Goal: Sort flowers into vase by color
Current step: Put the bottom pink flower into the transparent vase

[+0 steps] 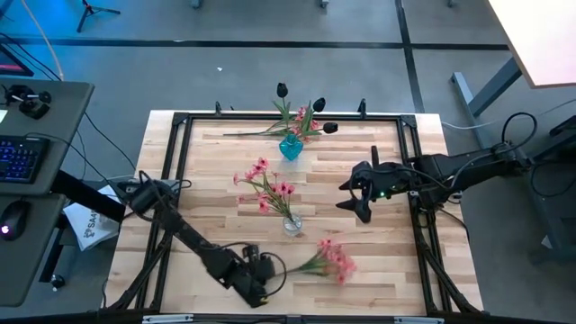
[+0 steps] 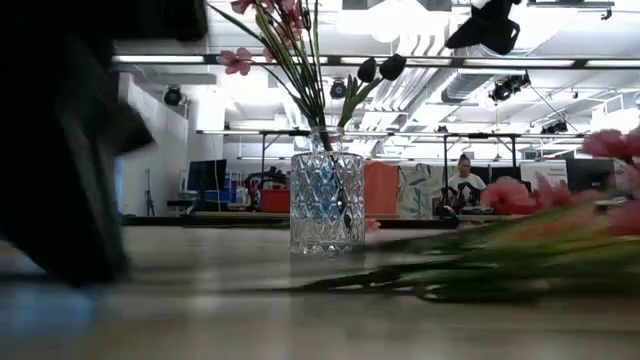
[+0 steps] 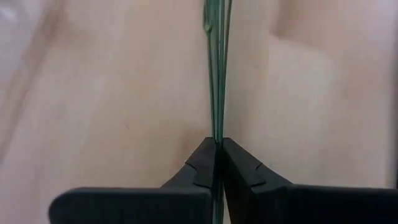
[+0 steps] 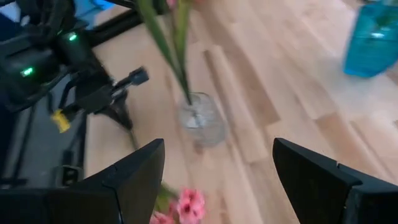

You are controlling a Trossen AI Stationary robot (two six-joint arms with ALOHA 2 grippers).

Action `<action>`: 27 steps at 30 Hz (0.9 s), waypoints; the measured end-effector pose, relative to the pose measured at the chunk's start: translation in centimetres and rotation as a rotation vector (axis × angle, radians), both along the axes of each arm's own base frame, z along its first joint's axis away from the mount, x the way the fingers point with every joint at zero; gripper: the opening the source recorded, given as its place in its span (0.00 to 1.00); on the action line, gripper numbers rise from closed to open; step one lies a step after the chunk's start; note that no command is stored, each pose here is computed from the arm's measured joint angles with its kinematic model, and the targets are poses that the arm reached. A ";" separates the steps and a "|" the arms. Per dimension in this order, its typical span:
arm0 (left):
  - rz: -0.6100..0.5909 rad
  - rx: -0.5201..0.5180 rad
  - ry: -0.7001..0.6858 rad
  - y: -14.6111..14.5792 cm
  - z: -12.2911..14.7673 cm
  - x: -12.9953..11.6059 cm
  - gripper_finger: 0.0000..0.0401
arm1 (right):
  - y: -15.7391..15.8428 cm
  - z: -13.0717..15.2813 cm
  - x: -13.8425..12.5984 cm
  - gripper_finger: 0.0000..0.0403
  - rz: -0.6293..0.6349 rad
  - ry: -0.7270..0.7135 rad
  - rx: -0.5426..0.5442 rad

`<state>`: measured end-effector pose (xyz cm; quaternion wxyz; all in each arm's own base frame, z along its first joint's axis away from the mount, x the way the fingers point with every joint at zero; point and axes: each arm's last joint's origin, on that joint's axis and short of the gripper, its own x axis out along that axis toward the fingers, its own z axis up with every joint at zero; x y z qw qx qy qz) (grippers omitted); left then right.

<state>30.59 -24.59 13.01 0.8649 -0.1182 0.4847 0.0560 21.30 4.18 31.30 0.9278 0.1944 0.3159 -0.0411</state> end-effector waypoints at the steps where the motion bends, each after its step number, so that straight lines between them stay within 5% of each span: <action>1: -0.028 0.002 -0.014 -0.2 0.8 -0.3 0.01 | 0.1 0.1 0.1 0.73 0.014 -0.009 0.012; 9: -0.141 -0.005 -0.071 -0.3 8.8 -4.9 0.00 | 0.2 3.1 -0.4 0.73 0.088 -0.274 0.107; 14: -0.137 -0.030 -0.280 -0.3 14.5 -8.5 0.00 | 0.1 5.4 -2.0 0.73 0.094 -0.440 0.160; 19: -0.014 0.035 -0.568 0.5 18.7 -10.7 0.00 | 0.8 5.8 -2.9 0.73 0.125 -0.441 0.232; 24: 0.092 0.184 -0.796 1.2 21.5 -9.9 0.00 | 2.5 5.5 -1.6 0.73 0.171 -0.458 0.270; 27: 0.119 0.189 -0.881 2.0 22.9 -8.1 0.00 | 3.7 5.4 0.4 0.73 0.194 -0.533 0.288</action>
